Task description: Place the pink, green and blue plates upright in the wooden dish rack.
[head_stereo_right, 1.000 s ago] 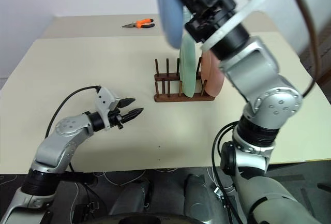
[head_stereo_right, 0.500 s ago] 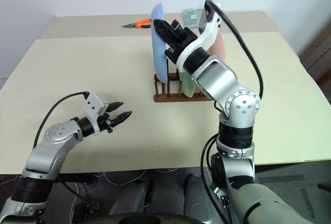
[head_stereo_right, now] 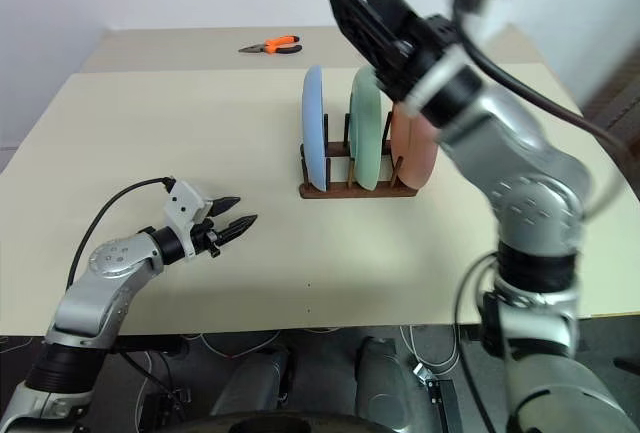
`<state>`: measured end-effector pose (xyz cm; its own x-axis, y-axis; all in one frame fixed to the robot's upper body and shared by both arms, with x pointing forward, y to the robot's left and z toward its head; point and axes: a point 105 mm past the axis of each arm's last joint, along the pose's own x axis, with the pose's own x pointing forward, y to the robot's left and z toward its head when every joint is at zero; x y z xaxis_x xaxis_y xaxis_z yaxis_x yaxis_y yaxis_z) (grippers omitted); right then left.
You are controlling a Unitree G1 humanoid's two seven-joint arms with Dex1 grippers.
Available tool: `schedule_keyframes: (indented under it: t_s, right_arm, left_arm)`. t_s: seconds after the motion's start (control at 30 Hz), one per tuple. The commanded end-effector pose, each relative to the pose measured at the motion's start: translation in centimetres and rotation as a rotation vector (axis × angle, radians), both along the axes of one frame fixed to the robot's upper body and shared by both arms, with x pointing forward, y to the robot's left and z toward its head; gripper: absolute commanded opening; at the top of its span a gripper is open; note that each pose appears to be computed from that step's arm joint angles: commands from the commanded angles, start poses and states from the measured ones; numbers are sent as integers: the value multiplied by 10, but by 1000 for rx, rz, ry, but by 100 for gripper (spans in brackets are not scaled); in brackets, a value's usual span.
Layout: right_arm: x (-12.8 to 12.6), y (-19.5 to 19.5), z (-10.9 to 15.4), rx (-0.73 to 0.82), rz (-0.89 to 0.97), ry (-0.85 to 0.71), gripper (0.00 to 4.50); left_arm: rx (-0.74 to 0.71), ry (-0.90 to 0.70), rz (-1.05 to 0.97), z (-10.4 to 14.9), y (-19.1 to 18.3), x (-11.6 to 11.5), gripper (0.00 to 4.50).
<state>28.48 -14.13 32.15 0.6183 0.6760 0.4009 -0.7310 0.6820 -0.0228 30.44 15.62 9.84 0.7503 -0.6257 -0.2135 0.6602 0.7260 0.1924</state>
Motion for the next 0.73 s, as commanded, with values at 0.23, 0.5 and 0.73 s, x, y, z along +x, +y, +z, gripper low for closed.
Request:
schedule_keyframes:
  t_s: [0.23, 0.5, 0.73]
  right_arm:
    - [-21, -112, -125, -585, -369, 279, 236]
    - [-5, -146, -170, -677, -469, 338, 236]
    - [13, -143, -178, -662, -445, 318, 236]
  left_arm:
    - [-8, -125, 201, 10, 34, 28, 257]
    - [2, -102, 166, 9, 34, 15, 257]
    - [31, -56, 134, 3, 33, -1, 257]
